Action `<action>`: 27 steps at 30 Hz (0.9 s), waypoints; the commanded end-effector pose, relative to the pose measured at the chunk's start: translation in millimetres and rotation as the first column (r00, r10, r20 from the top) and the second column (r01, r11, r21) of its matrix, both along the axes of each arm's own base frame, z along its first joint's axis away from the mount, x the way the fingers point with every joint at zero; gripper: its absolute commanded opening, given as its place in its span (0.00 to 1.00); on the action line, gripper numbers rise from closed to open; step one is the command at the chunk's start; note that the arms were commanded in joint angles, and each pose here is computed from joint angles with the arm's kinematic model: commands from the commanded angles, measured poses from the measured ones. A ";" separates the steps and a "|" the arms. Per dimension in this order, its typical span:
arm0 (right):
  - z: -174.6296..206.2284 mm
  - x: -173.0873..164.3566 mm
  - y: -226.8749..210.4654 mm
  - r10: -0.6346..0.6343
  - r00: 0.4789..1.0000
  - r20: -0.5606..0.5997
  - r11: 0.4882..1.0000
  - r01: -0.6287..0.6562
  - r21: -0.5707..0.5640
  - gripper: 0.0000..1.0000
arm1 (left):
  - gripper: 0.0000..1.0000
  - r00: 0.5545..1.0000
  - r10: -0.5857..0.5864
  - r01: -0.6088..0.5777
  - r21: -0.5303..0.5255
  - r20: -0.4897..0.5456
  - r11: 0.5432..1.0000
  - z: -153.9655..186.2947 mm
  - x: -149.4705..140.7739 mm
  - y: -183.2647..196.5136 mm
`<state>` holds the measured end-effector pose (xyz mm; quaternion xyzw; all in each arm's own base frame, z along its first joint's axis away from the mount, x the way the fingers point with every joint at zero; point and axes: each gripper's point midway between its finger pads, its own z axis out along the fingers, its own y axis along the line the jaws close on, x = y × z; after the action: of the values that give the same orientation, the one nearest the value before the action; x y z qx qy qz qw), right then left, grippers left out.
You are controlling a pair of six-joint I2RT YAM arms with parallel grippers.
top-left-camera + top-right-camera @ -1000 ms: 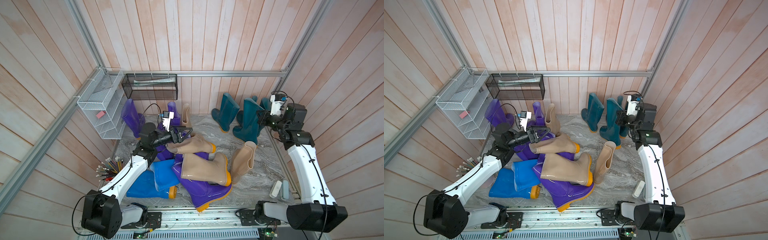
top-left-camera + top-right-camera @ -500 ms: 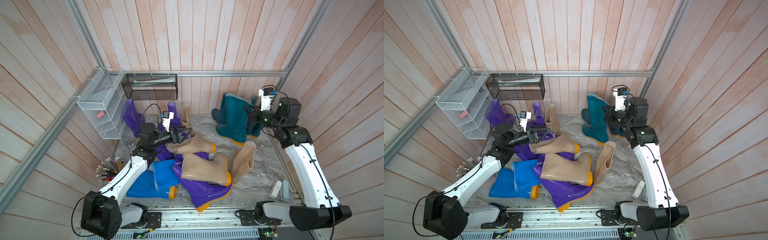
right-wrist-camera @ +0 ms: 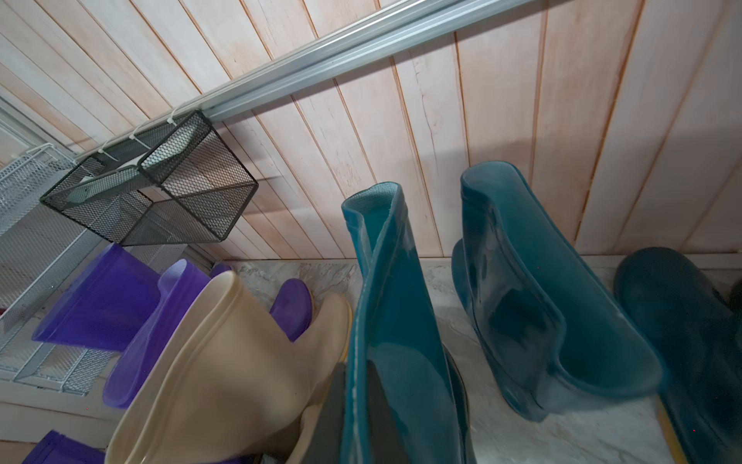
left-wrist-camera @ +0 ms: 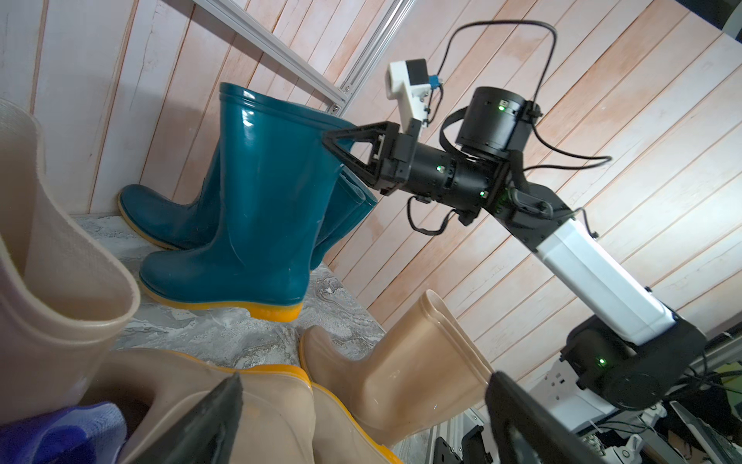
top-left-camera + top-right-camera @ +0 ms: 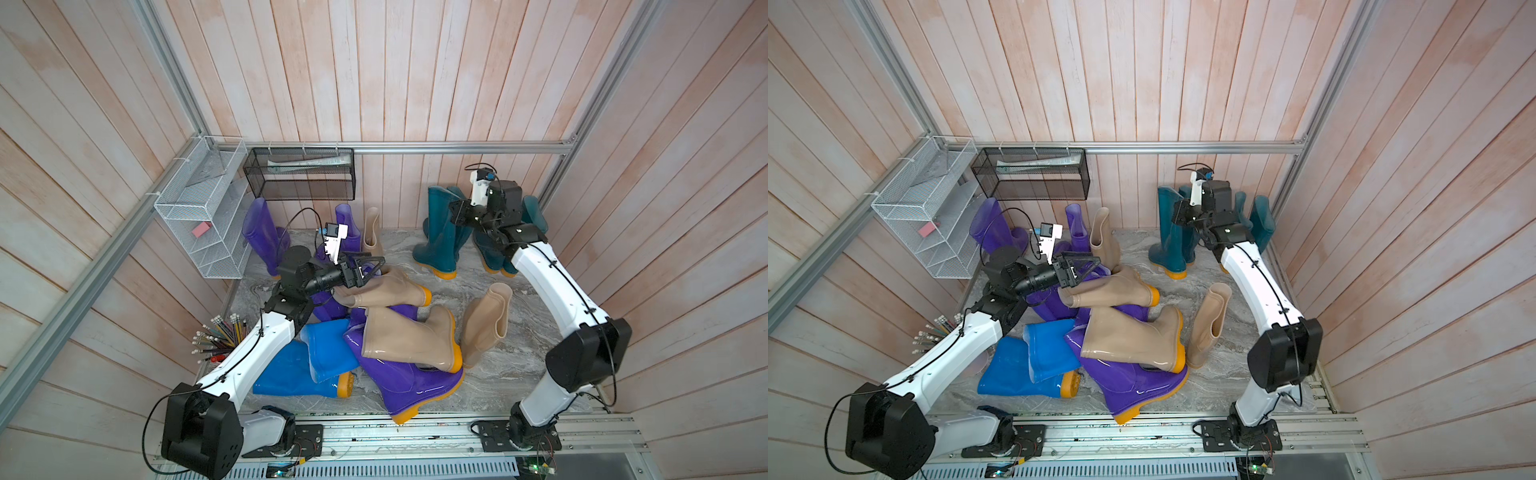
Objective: Match and arrange rain boots in pairs
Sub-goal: Place the rain boot at the center of the board.
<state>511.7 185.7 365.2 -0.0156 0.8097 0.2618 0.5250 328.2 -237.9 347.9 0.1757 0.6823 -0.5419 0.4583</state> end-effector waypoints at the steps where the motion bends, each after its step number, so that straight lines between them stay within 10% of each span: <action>1: 66.3 23.7 12.9 0.028 0.979 0.204 0.998 -0.040 0.055 0.00 | 0.97 0.999 0.015 -0.015 0.000 0.042 1.000 11.5 -0.5 4.4; 16: -57.6 49.7 28.3 0.032 0.999 0.003 0.999 -0.032 -0.041 0.01 | 0.97 0.999 0.024 -0.023 -0.016 0.025 1.000 9.7 5.4 10.5; 27: -19.9 -7.0 17.3 0.051 0.998 0.047 0.988 -0.044 -0.146 0.55 | 0.97 1.000 0.021 -0.021 -0.021 0.023 1.000 10.2 5.2 10.6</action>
<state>517.6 210.1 296.0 -0.0608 0.8362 0.2325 0.4929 334.6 -228.2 349.2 0.1624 0.6838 -0.5395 0.4636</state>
